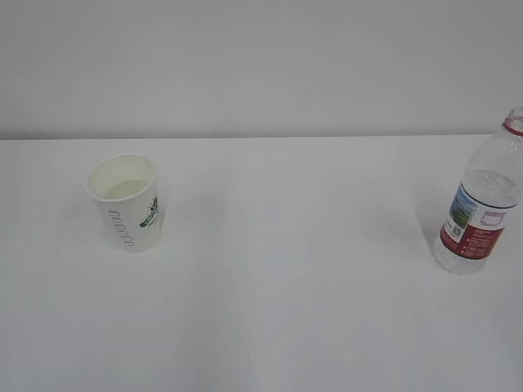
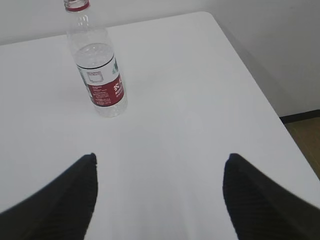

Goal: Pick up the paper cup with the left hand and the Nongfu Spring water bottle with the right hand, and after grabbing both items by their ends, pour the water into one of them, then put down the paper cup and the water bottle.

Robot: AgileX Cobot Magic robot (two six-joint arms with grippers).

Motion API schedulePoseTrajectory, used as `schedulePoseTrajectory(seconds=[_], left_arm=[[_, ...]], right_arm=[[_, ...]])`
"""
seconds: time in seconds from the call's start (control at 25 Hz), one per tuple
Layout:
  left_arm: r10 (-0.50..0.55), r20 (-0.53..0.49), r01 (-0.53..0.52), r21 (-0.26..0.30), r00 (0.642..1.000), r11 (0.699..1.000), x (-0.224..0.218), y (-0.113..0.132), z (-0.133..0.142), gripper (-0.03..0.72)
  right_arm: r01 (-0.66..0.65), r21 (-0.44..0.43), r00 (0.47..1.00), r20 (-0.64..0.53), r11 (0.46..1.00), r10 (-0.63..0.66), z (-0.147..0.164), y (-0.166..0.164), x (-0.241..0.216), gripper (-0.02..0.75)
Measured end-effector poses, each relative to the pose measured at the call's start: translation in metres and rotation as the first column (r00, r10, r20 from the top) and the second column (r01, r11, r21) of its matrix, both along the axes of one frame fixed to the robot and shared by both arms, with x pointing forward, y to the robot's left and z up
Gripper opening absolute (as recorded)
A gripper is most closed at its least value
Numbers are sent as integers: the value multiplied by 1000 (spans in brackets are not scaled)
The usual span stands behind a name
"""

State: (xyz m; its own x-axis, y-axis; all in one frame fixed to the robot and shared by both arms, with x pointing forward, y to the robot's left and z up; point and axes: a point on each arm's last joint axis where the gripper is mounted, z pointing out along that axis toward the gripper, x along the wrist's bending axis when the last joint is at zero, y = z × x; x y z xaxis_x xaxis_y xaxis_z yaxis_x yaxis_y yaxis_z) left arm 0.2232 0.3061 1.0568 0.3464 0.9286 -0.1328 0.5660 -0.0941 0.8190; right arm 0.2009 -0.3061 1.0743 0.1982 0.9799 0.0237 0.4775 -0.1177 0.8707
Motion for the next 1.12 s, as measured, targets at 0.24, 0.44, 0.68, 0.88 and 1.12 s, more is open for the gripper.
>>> schedulePoseTrajectory(seconds=[0.24,0.44,0.68,0.88,1.12], left_arm=[[13,40,-13,8,999,1000,3,1,1,516],[13,65,-13,-4,998,1000,8,-1,-1,516],[14,77,-13,-9,997,1000,9,-2,-1,516],[14,80,-13,-11,997,1000,10,-2,-1,516],[14,80,-13,-11,997,1000,10,-2,-1,516]], right_arm=[[-1,0,1000,-27,1000,1,-7,0,4,588],[-1,4,997,-83,1000,1,-21,-1,11,588],[2,2,995,-102,1000,-1,-26,-1,13,587],[15,-16,994,-105,1000,-17,-26,-3,13,587],[21,-24,994,-106,999,-24,-26,-4,13,587]])
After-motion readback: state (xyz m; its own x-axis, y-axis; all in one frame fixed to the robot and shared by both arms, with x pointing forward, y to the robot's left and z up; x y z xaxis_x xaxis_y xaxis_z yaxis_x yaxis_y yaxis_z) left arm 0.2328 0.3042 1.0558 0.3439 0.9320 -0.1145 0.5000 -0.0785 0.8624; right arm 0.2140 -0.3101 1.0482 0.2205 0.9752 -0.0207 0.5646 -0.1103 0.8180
